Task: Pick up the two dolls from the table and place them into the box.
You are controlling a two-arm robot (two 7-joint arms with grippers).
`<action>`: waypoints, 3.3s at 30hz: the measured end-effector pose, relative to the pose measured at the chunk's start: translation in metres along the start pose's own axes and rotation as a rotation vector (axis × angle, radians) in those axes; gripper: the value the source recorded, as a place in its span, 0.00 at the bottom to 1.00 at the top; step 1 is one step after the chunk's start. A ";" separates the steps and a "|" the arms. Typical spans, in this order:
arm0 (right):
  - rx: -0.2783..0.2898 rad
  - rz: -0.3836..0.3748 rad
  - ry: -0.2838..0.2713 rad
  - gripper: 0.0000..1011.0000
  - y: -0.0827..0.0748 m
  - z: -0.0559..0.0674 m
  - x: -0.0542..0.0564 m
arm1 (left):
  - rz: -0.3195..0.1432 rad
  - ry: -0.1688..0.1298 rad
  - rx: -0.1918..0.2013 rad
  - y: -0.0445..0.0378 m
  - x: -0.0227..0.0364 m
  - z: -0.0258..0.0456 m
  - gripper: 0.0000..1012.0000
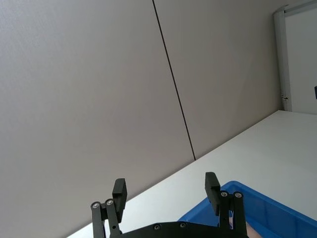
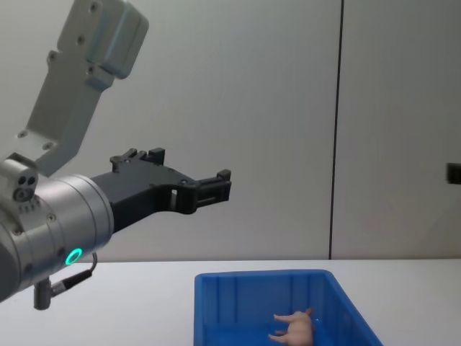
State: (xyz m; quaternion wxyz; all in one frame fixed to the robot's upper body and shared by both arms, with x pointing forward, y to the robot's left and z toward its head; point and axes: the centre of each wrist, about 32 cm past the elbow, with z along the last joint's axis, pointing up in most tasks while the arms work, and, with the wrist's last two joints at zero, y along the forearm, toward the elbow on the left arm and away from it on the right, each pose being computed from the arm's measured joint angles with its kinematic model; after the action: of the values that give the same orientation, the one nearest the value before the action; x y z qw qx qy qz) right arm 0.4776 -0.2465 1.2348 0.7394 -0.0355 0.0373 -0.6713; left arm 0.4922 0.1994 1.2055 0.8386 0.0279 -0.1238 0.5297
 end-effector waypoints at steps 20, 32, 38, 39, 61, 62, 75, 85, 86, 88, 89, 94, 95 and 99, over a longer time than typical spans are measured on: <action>0.022 -0.110 0.035 0.99 -0.010 -0.006 0.010 | 0.025 0.085 0.157 0.0469 0.0122 0.0036 0.99; 0.025 -0.127 0.040 0.99 -0.011 -0.007 0.012 | 0.012 0.151 0.318 0.0717 0.0138 -0.0025 0.99; 0.025 -0.131 0.042 0.99 -0.012 -0.007 0.012 | 0.008 0.174 0.413 0.0770 0.0158 -0.0103 0.99; 0.025 -0.131 0.042 0.99 -0.012 -0.007 0.012 | 0.009 0.179 0.434 0.0774 0.0169 -0.0131 0.99; 0.026 -0.136 0.043 0.99 -0.012 -0.007 0.013 | -0.006 0.195 0.553 0.0506 0.0375 -0.0474 0.99; 0.026 -0.137 0.043 0.99 -0.012 -0.007 0.013 | -0.005 0.195 0.555 0.0493 0.0383 -0.0485 0.99; 0.026 -0.137 0.043 0.99 -0.012 -0.007 0.013 | 0.009 0.198 0.599 0.0413 0.0460 -0.0597 0.99; 0.026 -0.137 0.043 0.99 -0.012 -0.007 0.013 | 0.021 0.200 0.623 0.0391 0.0488 -0.0643 0.93; 0.026 -0.137 0.043 0.99 -0.012 -0.007 0.013 | 0.021 0.201 0.624 0.0390 0.0490 -0.0645 0.91; 0.026 -0.137 0.043 0.99 -0.012 -0.007 0.013 | 0.023 0.201 0.627 0.0388 0.0493 -0.0650 0.89; 0.026 -0.137 0.043 0.99 -0.012 -0.007 0.013 | 0.023 0.201 0.628 0.0387 0.0494 -0.0651 0.84; 0.026 -0.137 0.043 0.99 -0.012 -0.007 0.013 | 0.025 0.201 0.632 0.0384 0.0498 -0.0659 0.72; 0.026 -0.137 0.043 0.99 -0.012 -0.007 0.013 | 0.025 0.202 0.632 0.0383 0.0499 -0.0660 0.68; 0.026 -0.137 0.043 0.99 -0.012 -0.007 0.013 | 0.026 0.202 0.634 0.0381 0.0503 -0.0663 0.59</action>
State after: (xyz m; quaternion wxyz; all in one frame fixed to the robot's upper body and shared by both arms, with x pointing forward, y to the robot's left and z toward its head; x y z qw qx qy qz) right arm 0.4661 -0.2603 1.2289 0.6912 -0.0141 0.0421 -0.7213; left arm 0.4905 0.2722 1.1500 0.7893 0.2332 0.1305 0.5528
